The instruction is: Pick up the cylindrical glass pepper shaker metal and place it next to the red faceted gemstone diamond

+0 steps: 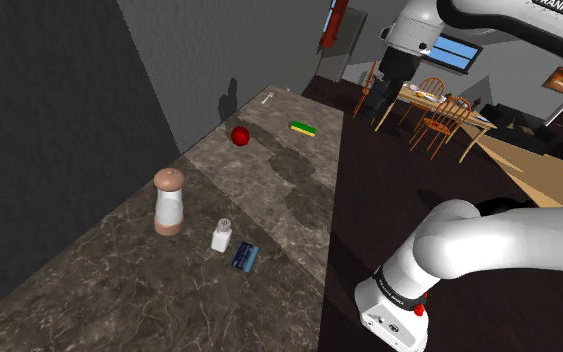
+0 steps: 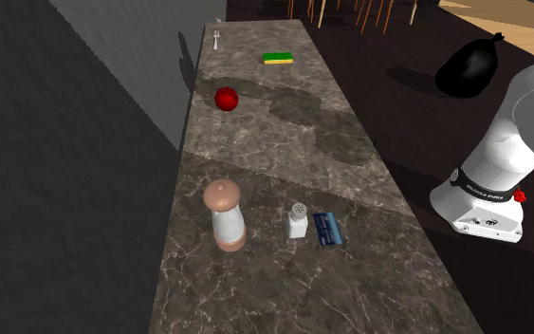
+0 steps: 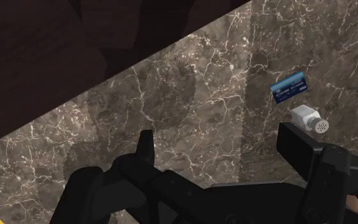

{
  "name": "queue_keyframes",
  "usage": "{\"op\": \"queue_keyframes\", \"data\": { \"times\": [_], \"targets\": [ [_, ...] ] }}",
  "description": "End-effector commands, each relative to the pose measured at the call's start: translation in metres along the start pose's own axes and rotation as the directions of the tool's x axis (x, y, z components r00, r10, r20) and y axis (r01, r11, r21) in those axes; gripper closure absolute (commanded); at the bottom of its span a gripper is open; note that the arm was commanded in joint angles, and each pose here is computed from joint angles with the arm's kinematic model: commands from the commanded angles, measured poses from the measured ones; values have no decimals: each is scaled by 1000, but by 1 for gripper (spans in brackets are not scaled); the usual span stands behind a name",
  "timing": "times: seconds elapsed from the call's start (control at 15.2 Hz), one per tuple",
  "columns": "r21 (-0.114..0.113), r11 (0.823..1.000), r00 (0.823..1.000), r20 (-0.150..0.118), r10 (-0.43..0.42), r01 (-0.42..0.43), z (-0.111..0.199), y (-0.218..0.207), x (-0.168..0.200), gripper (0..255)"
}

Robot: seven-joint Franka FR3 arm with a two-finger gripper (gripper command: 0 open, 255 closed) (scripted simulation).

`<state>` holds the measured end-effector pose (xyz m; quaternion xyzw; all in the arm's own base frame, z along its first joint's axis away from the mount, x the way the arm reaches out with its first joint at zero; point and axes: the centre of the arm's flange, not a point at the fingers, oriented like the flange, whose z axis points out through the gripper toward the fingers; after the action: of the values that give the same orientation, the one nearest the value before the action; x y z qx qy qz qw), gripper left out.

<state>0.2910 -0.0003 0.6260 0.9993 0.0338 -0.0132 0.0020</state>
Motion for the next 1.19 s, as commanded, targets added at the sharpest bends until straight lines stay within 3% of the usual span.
{"op": "queue_keyframes", "data": {
  "times": [0.0,1.12],
  "targets": [
    [0,1000,1000,0,0,0,0,0,0,0],
    [81,995,998,-27,-53,55,96,-148,121,0]
  ]
}}
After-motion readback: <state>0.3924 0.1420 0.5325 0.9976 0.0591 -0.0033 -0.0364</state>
